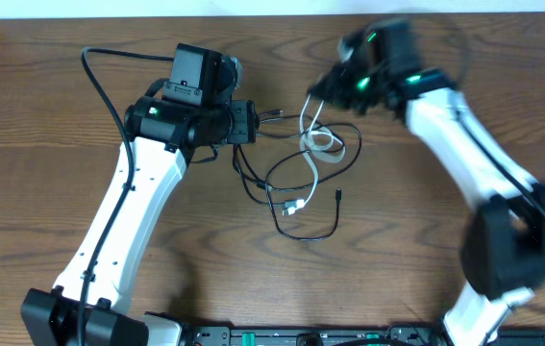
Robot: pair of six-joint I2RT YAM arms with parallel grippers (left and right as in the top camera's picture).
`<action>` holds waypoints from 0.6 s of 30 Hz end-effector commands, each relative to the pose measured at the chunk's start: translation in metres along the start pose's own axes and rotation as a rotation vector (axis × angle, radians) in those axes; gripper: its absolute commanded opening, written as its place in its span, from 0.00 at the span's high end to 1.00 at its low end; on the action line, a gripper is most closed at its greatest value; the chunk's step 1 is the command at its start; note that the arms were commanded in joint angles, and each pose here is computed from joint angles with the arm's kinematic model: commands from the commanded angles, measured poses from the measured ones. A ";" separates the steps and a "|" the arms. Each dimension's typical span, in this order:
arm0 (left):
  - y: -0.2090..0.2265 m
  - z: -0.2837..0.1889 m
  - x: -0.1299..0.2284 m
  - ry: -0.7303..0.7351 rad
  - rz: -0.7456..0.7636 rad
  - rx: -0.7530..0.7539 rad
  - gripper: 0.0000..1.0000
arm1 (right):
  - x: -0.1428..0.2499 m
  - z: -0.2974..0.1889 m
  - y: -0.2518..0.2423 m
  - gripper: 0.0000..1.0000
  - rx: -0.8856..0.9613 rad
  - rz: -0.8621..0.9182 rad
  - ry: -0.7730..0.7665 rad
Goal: Untangle cables
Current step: 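Grasp the white cable with the right gripper and pull it right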
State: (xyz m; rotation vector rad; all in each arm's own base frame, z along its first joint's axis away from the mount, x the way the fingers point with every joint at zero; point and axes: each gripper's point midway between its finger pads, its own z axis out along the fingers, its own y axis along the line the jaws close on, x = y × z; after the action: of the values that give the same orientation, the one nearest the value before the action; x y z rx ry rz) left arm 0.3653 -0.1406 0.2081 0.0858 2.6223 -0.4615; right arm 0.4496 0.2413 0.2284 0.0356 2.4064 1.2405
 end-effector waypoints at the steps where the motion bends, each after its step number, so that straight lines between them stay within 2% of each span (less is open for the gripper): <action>1: 0.003 -0.001 -0.004 -0.006 0.013 -0.011 0.44 | -0.026 -0.068 0.080 0.98 -0.101 -0.177 -0.154; 4: 0.003 -0.001 -0.004 -0.006 0.013 -0.011 0.44 | -0.033 -0.118 0.126 0.98 -0.136 -0.245 -0.274; 10: 0.003 -0.001 -0.004 -0.006 0.013 -0.011 0.44 | -0.043 -0.181 0.157 0.98 -0.088 -0.280 -0.491; 18: 0.003 -0.001 -0.004 -0.006 0.013 -0.011 0.44 | -0.046 -0.195 0.154 0.98 -0.046 -0.236 -0.549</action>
State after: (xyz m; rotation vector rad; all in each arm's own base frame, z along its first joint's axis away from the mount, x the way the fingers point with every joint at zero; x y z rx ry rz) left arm 0.3654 -0.1403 0.2082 0.0850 2.6222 -0.4617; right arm 0.3825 0.1812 0.4638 -0.0020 1.8565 1.0473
